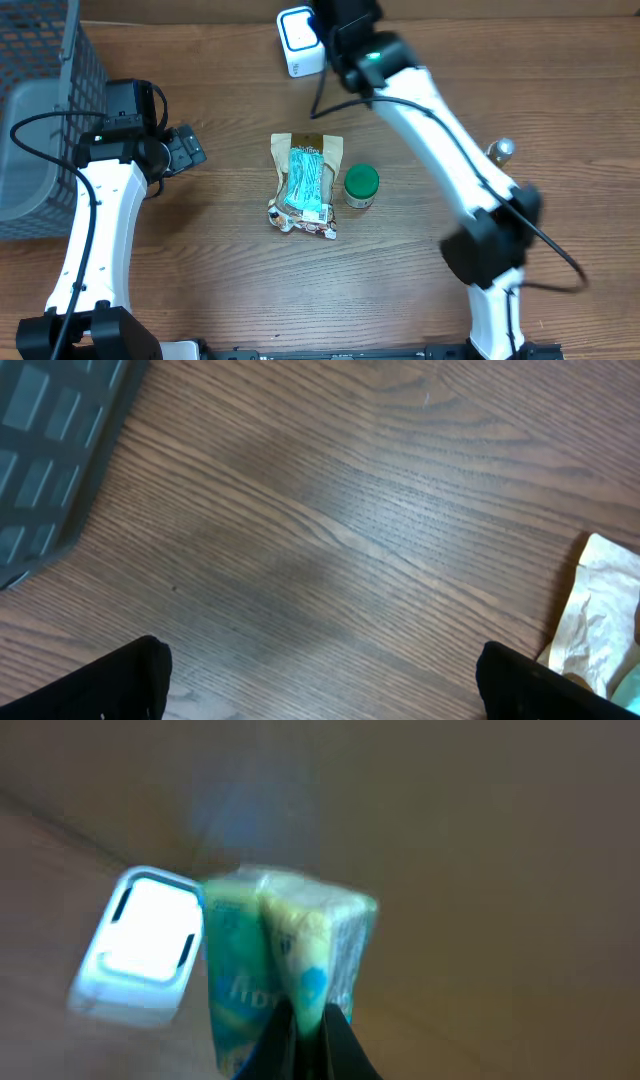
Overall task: Scan the item barcode
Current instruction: 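Move the wipes pack away from the scanner toward the table's right side, then lower the wipes pack onto the table and open the right gripper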
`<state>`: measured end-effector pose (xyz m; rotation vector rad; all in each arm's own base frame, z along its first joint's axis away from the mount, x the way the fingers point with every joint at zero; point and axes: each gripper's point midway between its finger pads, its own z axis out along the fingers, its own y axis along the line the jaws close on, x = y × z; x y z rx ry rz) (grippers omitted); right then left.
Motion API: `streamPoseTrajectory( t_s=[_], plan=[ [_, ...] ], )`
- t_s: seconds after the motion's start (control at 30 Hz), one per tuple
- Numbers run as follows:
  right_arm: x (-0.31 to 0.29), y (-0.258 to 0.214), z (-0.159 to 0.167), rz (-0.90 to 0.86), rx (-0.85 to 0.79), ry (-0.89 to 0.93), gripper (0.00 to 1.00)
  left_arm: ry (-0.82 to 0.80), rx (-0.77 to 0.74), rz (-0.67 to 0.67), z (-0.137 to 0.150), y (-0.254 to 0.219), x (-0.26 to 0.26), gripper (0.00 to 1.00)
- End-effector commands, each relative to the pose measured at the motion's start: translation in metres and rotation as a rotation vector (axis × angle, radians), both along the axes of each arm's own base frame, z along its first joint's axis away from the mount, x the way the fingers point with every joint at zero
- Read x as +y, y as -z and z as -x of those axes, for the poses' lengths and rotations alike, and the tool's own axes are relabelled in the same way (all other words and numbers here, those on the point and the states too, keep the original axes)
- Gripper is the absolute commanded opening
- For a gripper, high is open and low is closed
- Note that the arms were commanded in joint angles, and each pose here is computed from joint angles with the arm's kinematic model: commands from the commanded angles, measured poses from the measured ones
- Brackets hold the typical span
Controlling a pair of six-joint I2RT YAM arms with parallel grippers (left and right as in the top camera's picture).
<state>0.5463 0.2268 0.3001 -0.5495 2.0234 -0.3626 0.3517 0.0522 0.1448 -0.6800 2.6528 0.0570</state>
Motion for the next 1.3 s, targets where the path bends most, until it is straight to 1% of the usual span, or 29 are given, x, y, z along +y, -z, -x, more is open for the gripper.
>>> streamPoseTrajectory(
  t_s=[0.0,0.07,0.2,0.37,0.53,0.7,0.77,0.87,1.2,1.23,1.27],
  plan=[
    [-0.029,0.022,0.018,-0.185,0.147,0.141,0.04,0.011,-0.019,-0.015,-0.002,-0.007,0.001,1.0],
    [-0.047,0.054,0.043,-0.188,0.329,0.183,0.04,0.011,-0.019,-0.015,-0.002,-0.007,0.001,1.0],
    [-0.077,0.11,0.1,-0.264,0.717,0.289,0.05,0.011,-0.019,-0.015,-0.002,-0.007,0.001,1.0],
    [-0.125,0.136,0.138,-0.257,0.925,0.504,0.05,0.011,-0.019,-0.014,-0.002,-0.007,0.001,1.0],
    [-0.154,0.152,0.149,-0.247,0.994,0.586,0.04,0.011,-0.019,-0.015,-0.002,-0.007,0.001,0.99],
    [-0.166,0.173,0.158,-0.226,1.048,0.626,0.04,0.011,-0.019,-0.015,-0.002,-0.007,0.001,1.0],
    [-0.169,0.185,0.158,-0.214,1.047,0.633,0.04,0.011,-0.019,-0.014,-0.002,-0.007,0.001,1.0],
    [-0.177,0.202,0.153,-0.175,1.014,0.65,0.08,0.011,-0.019,-0.014,-0.002,-0.007,0.001,1.0],
    [-0.183,0.234,0.154,-0.144,0.998,0.663,0.09,0.011,-0.019,-0.015,-0.002,-0.007,0.001,1.0],
    [-0.183,0.237,0.153,-0.146,0.994,0.662,0.12,0.011,-0.019,-0.015,-0.002,-0.007,0.001,1.0],
    [-0.183,0.238,0.152,-0.148,0.99,0.661,0.19,0.011,-0.019,-0.014,-0.002,-0.007,0.001,0.99]
  ],
)
